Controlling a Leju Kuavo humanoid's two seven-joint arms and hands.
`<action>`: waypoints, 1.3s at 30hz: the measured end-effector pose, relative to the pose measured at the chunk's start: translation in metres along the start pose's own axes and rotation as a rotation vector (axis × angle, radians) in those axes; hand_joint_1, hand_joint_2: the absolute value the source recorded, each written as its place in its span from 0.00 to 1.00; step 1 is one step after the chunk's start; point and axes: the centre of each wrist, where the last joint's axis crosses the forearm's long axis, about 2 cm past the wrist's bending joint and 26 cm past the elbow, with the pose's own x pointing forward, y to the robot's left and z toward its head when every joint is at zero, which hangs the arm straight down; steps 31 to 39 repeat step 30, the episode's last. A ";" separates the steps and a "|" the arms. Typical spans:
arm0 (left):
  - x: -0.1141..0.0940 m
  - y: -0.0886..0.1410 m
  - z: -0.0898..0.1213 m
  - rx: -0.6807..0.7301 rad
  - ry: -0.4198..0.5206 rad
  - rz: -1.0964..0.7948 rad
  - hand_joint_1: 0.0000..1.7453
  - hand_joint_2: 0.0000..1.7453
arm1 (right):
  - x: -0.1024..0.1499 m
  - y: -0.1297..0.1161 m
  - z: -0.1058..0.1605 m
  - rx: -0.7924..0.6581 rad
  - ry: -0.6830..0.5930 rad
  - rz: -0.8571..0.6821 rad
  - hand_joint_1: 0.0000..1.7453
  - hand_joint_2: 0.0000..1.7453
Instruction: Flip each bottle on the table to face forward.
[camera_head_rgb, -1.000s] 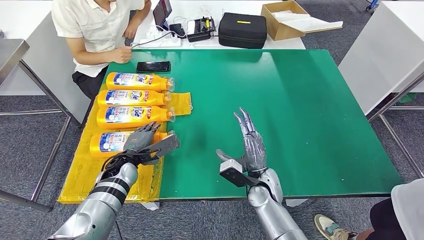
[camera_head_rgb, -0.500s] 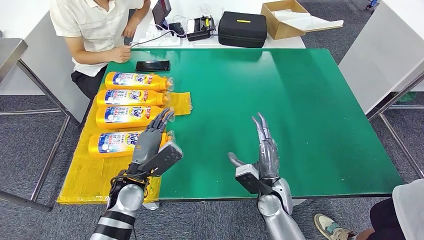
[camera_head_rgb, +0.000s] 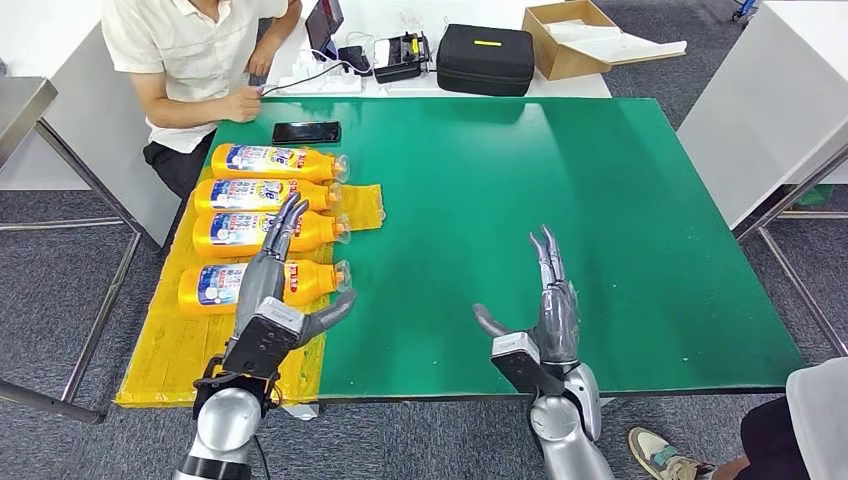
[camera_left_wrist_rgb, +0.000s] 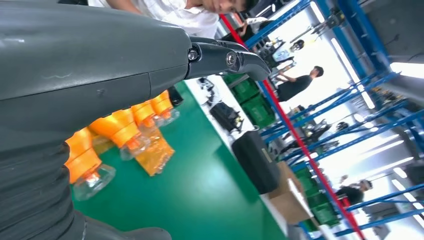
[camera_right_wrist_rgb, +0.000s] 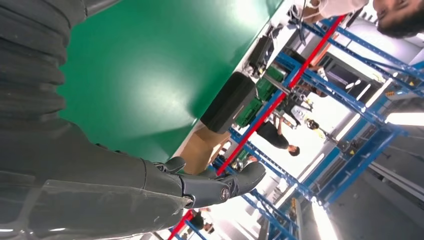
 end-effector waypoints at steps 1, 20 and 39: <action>0.001 0.001 0.001 0.006 -0.009 0.016 0.00 1.00 | 0.000 0.000 0.000 -0.009 0.008 -0.035 0.00 1.00; 0.004 0.001 0.039 0.079 0.036 0.543 0.00 1.00 | 0.000 -0.041 0.005 -0.340 0.095 -0.411 0.00 1.00; -0.006 -0.014 0.049 0.026 0.119 0.618 0.00 1.00 | 0.010 -0.042 0.007 -0.398 0.127 -0.440 0.00 1.00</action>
